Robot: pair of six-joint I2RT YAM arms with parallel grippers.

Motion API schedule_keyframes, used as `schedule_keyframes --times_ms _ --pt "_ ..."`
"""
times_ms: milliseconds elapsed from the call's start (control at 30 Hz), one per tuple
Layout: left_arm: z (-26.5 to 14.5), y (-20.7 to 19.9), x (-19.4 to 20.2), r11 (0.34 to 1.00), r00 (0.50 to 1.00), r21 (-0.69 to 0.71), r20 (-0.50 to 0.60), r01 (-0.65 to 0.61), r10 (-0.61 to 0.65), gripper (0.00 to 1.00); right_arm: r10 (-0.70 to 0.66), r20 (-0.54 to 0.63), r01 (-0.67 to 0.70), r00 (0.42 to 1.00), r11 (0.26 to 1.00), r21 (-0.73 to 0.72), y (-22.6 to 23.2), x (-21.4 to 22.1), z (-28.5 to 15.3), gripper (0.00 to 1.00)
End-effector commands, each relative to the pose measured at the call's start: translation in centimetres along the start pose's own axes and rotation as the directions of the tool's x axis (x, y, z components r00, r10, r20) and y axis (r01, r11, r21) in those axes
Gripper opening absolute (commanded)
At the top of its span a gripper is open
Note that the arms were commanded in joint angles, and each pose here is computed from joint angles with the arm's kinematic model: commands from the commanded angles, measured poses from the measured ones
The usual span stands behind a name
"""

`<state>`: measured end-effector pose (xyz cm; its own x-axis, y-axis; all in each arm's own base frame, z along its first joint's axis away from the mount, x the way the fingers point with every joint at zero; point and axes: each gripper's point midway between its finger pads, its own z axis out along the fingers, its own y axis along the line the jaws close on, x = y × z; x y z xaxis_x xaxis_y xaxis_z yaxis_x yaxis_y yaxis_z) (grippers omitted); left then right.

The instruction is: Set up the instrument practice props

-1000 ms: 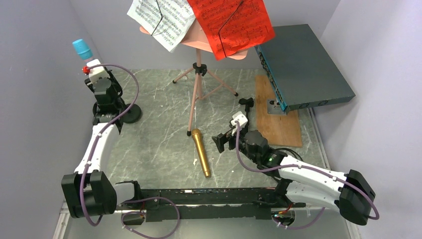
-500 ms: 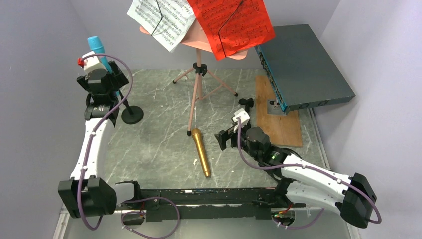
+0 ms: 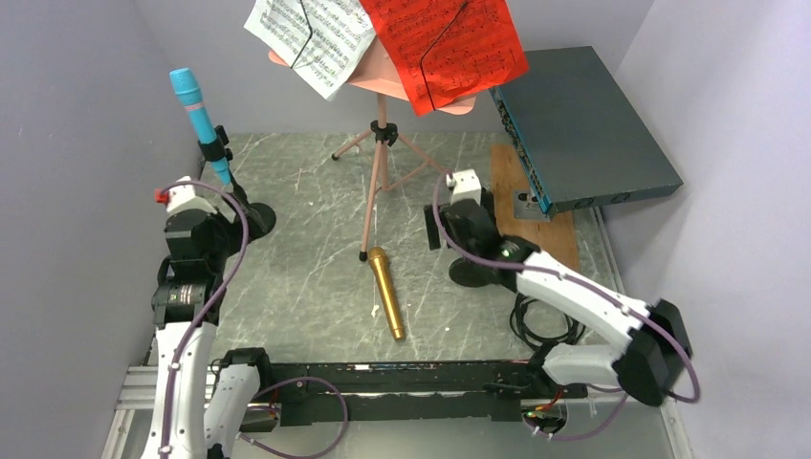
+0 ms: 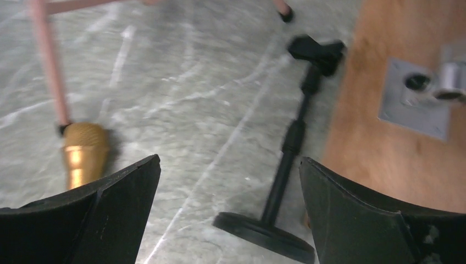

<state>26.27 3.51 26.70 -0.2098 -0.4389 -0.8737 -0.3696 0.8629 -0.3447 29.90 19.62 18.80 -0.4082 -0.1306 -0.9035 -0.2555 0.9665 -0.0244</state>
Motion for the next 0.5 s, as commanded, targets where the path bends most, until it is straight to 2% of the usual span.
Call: schedule_keyframes --times_ms 0,100,200,333,467 --pt "-0.3 -3.5 5.4 0.974 0.969 0.226 -0.238 -0.010 0.065 0.99 0.034 -0.198 0.033 0.980 0.946 0.322 -4.5 0.6 0.9 1.00" --pt "-0.6 -5.0 5.9 0.955 0.957 0.296 -0.272 -0.019 0.104 1.00 0.030 -0.328 0.114 0.944 0.903 0.413 -6.0 2.8 1.8 1.00" --pt "-1.2 -6.6 6.7 0.927 0.944 0.374 -0.304 -0.006 0.128 0.99 0.089 -0.392 0.076 0.916 0.919 0.386 -6.5 5.3 3.8 0.99" --pt "-2.4 -8.7 8.1 0.879 0.929 0.475 -0.338 0.031 0.150 0.99 0.135 -0.459 0.045 0.878 0.931 0.361 -6.2 7.9 5.9 0.81" --pt "-3.4 -9.7 8.4 0.856 0.921 0.512 -0.364 0.076 0.136 0.99 0.139 -0.518 0.104 0.844 0.905 0.412 -7.1 10.9 7.7 0.79"
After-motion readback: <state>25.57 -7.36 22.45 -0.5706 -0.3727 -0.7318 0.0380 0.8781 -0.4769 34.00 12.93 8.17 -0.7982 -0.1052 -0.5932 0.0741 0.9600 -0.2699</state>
